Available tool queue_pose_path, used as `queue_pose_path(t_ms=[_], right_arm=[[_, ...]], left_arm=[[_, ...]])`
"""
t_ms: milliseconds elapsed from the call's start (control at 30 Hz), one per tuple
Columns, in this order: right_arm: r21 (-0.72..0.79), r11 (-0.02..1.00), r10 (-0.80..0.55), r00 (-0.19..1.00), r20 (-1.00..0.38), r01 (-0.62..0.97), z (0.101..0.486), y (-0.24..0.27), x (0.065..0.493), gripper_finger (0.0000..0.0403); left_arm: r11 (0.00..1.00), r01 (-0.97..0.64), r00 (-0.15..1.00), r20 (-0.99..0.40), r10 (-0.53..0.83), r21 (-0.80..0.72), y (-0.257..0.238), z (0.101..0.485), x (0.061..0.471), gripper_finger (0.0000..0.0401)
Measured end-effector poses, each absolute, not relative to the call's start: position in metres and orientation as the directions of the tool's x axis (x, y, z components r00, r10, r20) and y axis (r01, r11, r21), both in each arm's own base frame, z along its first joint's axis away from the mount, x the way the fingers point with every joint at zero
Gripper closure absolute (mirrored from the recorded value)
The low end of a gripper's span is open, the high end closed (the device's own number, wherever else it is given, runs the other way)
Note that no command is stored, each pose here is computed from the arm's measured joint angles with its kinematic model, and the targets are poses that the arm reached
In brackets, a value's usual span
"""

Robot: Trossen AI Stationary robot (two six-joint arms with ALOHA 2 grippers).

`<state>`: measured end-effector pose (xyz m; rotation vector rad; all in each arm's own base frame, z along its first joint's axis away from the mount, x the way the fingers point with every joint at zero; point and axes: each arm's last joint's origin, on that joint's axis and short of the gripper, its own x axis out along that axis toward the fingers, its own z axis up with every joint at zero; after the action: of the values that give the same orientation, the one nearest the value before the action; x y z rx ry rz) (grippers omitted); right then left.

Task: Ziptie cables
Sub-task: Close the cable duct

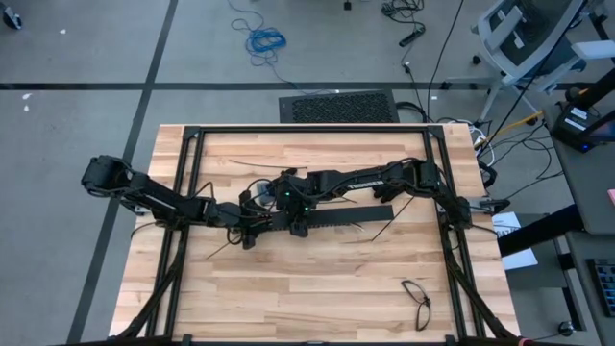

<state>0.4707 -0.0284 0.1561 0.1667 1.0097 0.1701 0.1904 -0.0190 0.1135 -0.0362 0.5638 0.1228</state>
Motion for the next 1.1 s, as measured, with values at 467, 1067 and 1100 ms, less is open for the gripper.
queue_pose_path(t_ms=[467,1067,1100], right_arm=[[0.216,0.974,0.219,0.522,-0.824,-0.068,0.1562,-0.0282,0.4708,0.0163],[0.218,0.974,0.22,0.521,-0.825,-0.066,0.1562,-0.0282,0.4707,0.0163],[0.218,0.974,0.219,0.521,-0.825,-0.065,0.1562,-0.0282,0.4707,0.0163]], left_arm=[[0.992,-0.124,0.831,-0.546,0.105,0.002,-0.0192,0.1096,0.1916,0.0112],[0.993,-0.114,0.833,-0.542,0.108,0.022,-0.0192,0.11,0.1918,0.0136],[0.993,-0.114,0.834,-0.542,0.108,0.022,-0.0192,0.11,0.1918,0.0142]])
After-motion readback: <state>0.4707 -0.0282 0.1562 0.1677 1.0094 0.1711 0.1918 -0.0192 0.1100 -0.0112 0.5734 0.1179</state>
